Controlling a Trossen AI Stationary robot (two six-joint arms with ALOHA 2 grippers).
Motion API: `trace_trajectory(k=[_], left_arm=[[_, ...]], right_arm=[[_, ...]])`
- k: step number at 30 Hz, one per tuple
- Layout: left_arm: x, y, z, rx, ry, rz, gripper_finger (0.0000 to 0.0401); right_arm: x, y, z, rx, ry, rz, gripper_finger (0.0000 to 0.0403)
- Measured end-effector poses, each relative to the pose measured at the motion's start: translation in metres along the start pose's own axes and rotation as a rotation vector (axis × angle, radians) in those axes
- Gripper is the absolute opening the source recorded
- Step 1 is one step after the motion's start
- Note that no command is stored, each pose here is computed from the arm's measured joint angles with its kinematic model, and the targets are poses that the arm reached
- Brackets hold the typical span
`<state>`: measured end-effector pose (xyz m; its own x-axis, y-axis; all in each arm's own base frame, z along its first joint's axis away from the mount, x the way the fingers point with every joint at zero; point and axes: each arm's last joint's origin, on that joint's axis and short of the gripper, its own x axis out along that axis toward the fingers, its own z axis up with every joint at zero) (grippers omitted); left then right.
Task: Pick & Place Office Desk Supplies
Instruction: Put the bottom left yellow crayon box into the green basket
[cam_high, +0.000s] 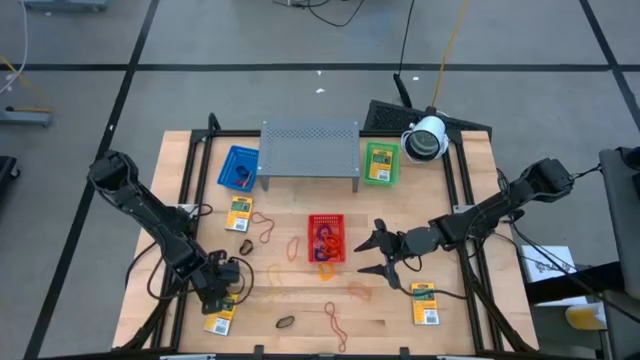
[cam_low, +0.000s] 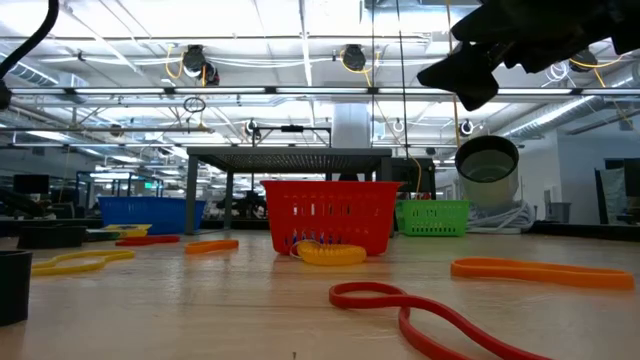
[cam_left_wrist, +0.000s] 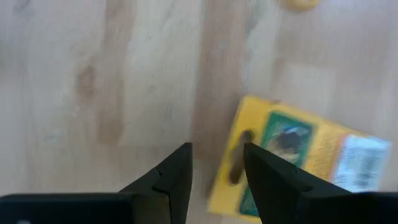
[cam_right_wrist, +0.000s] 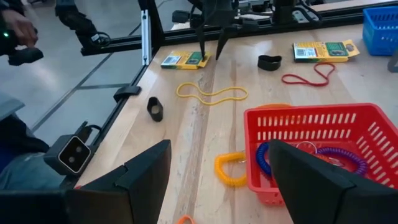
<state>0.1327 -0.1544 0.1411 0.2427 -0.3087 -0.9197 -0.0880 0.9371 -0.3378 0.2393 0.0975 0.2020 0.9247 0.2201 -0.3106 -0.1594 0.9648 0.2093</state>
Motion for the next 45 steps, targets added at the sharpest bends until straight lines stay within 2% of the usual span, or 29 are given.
trace_trajectory(k=[14,33,45], left_arm=[[0.012,-0.001,0.000,-0.009,0.049,0.030,0.0152],[0.013,0.001,-0.005,-0.001,0.098,0.053,0.0152],[0.019,-0.002,-0.011,-0.052,0.109,0.086,0.0152]], right_arm=[[0.000,-0.001,-0.002,-0.011,0.024,-0.004,0.0258],[0.000,-0.001,-0.003,-0.012,0.028,-0.005,0.0258],[0.000,-0.001,-0.003,-0.012,0.031,-0.005,0.0258]])
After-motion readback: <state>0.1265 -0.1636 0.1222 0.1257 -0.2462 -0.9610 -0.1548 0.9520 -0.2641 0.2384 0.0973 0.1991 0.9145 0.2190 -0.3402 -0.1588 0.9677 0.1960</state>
